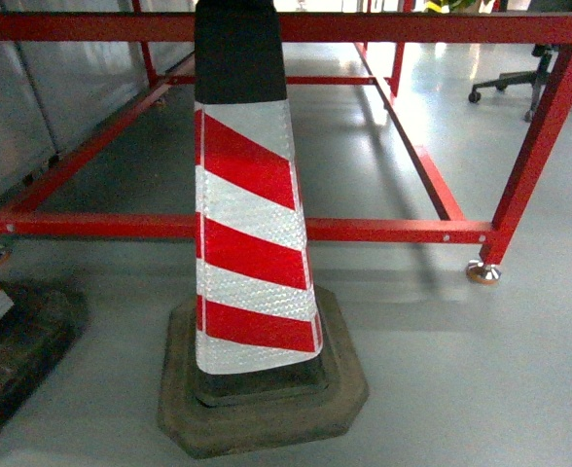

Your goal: Pick blue part to blue bin on bottom shelf

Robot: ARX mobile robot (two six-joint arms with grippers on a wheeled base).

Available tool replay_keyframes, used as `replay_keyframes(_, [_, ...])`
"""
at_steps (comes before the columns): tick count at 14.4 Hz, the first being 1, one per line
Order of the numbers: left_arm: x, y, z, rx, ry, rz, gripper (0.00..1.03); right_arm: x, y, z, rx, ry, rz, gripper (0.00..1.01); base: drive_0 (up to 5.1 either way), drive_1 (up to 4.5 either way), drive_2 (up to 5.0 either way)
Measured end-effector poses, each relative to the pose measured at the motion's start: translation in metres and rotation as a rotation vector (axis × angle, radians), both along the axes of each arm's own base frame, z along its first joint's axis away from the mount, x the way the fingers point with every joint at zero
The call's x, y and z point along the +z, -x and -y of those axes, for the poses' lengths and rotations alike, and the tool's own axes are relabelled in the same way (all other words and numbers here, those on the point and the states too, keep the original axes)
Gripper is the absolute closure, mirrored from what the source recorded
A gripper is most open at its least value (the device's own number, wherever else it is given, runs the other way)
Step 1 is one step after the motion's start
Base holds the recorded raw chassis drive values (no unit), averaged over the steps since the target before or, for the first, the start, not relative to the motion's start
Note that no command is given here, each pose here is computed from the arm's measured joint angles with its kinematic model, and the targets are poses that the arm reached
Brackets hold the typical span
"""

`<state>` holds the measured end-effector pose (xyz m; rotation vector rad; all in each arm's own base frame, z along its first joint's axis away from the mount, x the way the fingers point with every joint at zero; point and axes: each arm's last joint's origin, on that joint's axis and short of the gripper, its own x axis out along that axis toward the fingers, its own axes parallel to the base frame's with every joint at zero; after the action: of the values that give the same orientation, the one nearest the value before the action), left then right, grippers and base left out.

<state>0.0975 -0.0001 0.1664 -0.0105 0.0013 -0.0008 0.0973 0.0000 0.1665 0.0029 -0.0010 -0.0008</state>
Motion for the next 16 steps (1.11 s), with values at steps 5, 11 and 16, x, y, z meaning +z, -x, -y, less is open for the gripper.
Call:
replay_keyframes(5, [0.0000, 0.0000, 0.0000, 0.000, 0.000, 0.000, 0.05, 0.0000, 0.0000, 0.0000, 0.000, 0.000, 0.000, 0.03, 0.0, 0.00, 0.0])
replay_keyframes(11, [0.0000, 0.0000, 0.0000, 0.000, 0.000, 0.000, 0.05, 0.0000, 0.0000, 0.0000, 0.000, 0.000, 0.000, 0.03, 0.0, 0.00, 0.0])
replay_keyframes(16, [0.0000, 0.0000, 0.0000, 0.000, 0.000, 0.000, 0.05, 0.0000, 0.0000, 0.0000, 0.000, 0.000, 0.000, 0.03, 0.0, 0.00, 0.0])
